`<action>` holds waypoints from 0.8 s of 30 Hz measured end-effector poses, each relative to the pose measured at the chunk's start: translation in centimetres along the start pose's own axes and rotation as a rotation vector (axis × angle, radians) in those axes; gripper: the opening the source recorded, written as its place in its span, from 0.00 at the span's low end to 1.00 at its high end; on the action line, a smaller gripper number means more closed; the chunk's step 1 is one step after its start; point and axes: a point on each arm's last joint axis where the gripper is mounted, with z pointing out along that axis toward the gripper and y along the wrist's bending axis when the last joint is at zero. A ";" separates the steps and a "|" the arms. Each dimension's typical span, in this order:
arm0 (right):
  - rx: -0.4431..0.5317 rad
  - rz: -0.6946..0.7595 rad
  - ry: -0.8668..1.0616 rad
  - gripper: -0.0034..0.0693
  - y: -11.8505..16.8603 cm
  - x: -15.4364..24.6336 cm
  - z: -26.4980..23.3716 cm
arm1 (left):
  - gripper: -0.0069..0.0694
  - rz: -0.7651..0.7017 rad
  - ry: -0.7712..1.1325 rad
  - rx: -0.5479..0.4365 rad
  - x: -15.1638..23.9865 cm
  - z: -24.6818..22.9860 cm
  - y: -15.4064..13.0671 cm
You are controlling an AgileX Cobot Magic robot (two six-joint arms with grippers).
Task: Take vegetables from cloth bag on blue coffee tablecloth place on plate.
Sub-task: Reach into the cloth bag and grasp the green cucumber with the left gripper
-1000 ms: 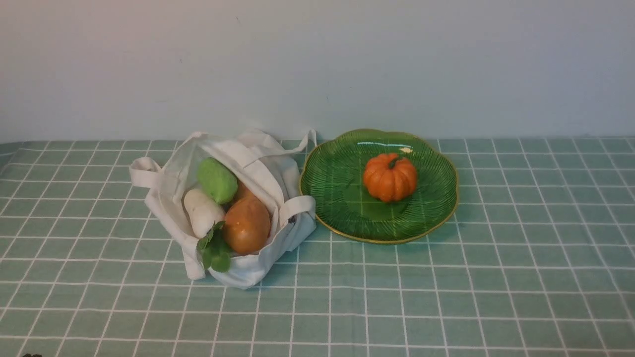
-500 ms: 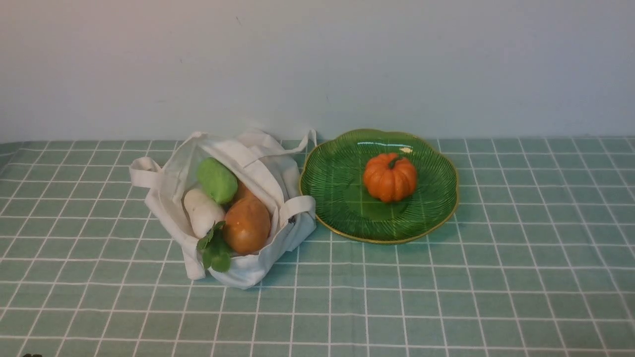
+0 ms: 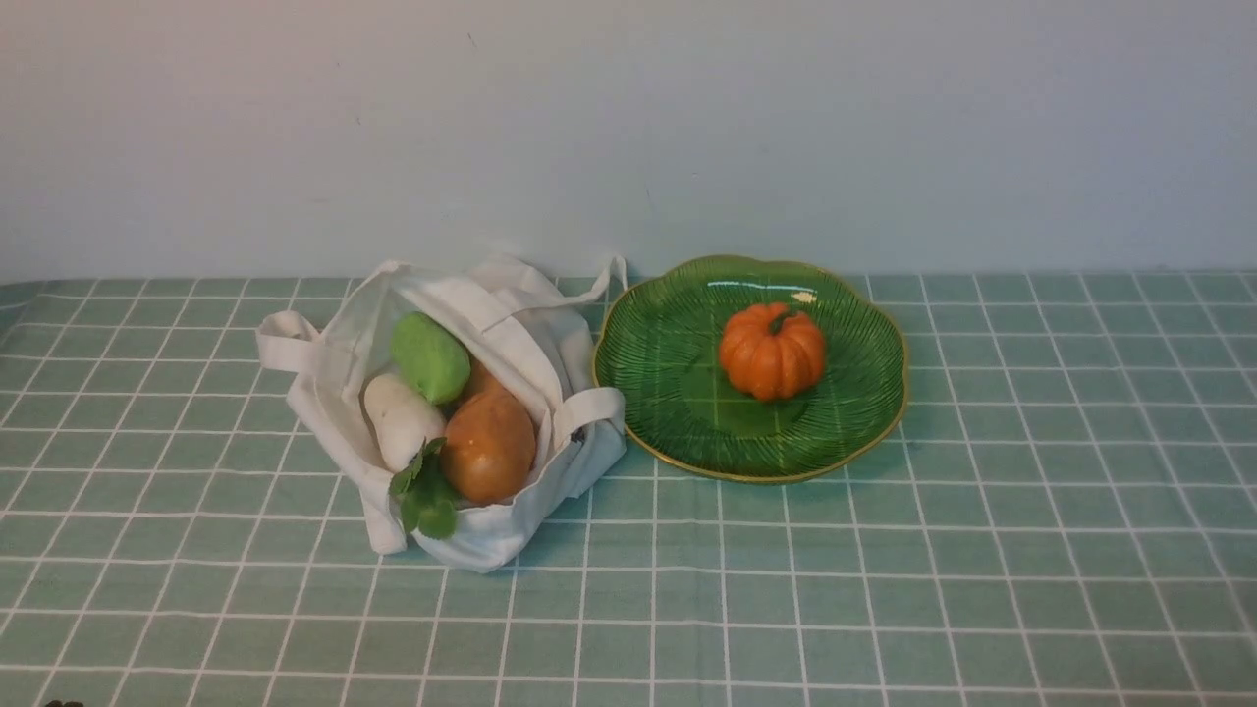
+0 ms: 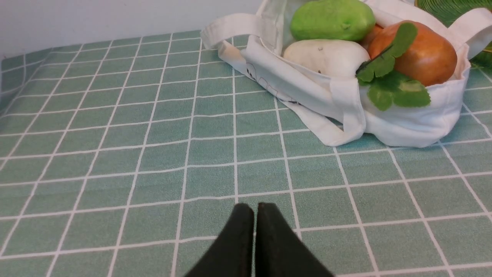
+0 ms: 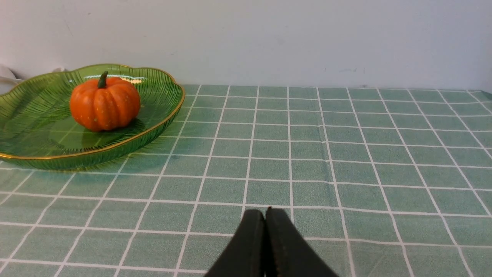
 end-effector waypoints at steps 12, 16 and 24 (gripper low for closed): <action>0.000 0.000 0.000 0.02 0.0 0.0 0.0 | 0.08 0.000 0.000 0.000 0.0 0.0 0.0; 0.000 0.000 0.000 0.02 0.0 0.0 0.0 | 0.08 -0.001 0.000 0.000 0.0 0.0 0.0; 0.000 0.000 0.000 0.02 0.0 0.0 0.0 | 0.08 -0.788 0.030 0.187 -0.4 -0.1 -1.6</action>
